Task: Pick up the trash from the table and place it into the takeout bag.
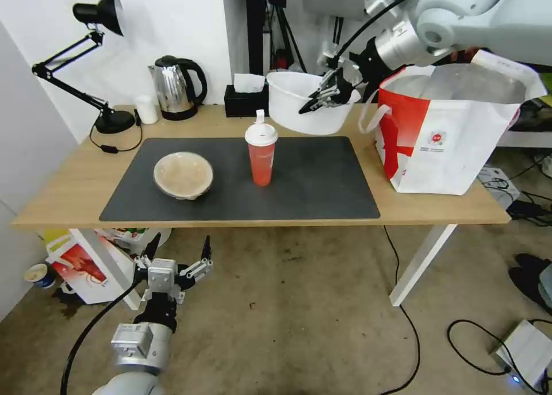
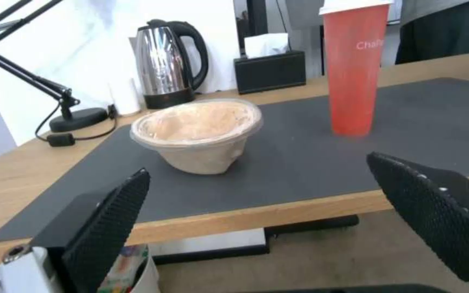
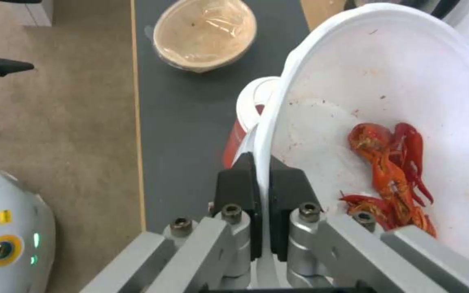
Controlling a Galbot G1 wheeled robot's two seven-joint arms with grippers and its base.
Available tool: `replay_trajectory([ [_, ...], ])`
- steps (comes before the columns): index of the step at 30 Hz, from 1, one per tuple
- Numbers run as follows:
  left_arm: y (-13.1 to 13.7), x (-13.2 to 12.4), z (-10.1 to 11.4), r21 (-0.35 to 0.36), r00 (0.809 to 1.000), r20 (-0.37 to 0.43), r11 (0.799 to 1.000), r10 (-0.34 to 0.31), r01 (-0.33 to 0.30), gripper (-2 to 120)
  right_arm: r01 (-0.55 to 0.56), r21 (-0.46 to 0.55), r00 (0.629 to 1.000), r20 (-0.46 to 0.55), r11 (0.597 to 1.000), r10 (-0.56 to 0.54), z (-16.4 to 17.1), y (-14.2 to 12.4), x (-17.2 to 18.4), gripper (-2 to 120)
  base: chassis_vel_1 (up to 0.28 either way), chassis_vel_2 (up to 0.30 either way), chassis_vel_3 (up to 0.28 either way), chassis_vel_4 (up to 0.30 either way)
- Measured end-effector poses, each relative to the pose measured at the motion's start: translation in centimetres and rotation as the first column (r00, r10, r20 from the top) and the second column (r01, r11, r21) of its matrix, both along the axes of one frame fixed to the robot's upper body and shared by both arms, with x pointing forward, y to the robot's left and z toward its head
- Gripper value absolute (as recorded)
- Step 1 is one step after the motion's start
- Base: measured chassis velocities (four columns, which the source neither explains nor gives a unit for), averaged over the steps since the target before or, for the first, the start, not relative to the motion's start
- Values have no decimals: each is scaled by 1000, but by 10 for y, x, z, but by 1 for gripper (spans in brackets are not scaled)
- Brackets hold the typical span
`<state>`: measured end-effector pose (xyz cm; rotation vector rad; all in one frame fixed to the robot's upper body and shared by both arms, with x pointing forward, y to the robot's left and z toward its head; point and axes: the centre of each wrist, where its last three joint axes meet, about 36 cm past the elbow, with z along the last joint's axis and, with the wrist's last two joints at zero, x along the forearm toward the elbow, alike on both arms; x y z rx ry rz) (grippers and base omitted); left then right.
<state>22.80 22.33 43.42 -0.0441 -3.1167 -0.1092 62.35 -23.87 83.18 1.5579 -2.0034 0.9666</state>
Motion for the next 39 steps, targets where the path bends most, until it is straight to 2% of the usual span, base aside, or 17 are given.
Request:
replay_trajectory([
  [14, 0, 0, 0, 0, 1000, 0, 1000, 0, 0, 100, 16, 48, 998, 57, 999, -19, 22, -37, -13, 1, 0, 0, 0, 0],
  [39, 0, 0, 0, 0, 1000, 0, 1000, 0, 0, 100, 4, 28, 994, 109, 1000, -7, 69, -44, -24, 1, 0, 0, 0, 0],
])
